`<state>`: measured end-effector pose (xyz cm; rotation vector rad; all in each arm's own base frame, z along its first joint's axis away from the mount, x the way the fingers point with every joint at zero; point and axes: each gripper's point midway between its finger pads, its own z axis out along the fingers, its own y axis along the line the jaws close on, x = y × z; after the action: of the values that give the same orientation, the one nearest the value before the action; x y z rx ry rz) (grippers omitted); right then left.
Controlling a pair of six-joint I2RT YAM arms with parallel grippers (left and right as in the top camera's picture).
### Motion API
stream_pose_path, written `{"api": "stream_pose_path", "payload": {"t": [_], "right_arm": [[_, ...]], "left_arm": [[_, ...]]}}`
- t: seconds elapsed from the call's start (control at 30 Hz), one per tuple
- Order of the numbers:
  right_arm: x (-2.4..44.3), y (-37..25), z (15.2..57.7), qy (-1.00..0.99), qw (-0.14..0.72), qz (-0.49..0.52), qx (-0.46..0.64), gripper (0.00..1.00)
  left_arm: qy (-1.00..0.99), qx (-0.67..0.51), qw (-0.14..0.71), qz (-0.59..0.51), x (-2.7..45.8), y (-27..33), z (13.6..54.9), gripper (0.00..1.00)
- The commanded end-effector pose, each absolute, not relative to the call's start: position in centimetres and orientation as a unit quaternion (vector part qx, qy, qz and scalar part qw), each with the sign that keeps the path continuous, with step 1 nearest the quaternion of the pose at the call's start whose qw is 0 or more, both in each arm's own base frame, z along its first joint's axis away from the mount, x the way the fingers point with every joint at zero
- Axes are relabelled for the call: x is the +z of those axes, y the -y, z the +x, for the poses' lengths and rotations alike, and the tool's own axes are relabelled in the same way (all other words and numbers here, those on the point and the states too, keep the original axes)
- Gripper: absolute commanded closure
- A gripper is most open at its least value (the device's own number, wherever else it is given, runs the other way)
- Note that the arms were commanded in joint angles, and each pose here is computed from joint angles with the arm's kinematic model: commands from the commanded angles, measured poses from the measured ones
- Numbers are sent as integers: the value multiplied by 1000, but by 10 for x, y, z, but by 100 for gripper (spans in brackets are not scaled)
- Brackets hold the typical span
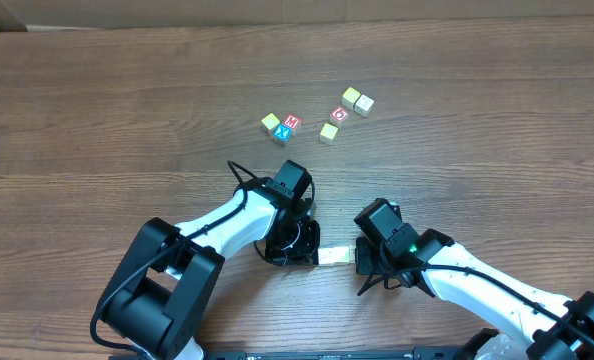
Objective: Flip 3 blocks
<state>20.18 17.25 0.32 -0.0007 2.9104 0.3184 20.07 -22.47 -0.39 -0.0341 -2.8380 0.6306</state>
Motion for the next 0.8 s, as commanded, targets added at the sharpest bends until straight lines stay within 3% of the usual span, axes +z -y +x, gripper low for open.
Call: {"api": "stream_pose_path", "payload": {"t": [0.0, 0.4, 0.77], "right_arm": [[3, -181, 196, -987, 90, 0, 135, 96], [6, -195, 184, -983, 53, -5, 176, 96], [7, -199, 175, -978, 15, 73, 193, 96]], "left_arm": [[973, 190, 127, -2, -20, 218, 198, 96], [982, 151, 103, -52, -26, 203, 202, 96], [988, 94, 80, -95, -32, 182, 208, 96]]}}
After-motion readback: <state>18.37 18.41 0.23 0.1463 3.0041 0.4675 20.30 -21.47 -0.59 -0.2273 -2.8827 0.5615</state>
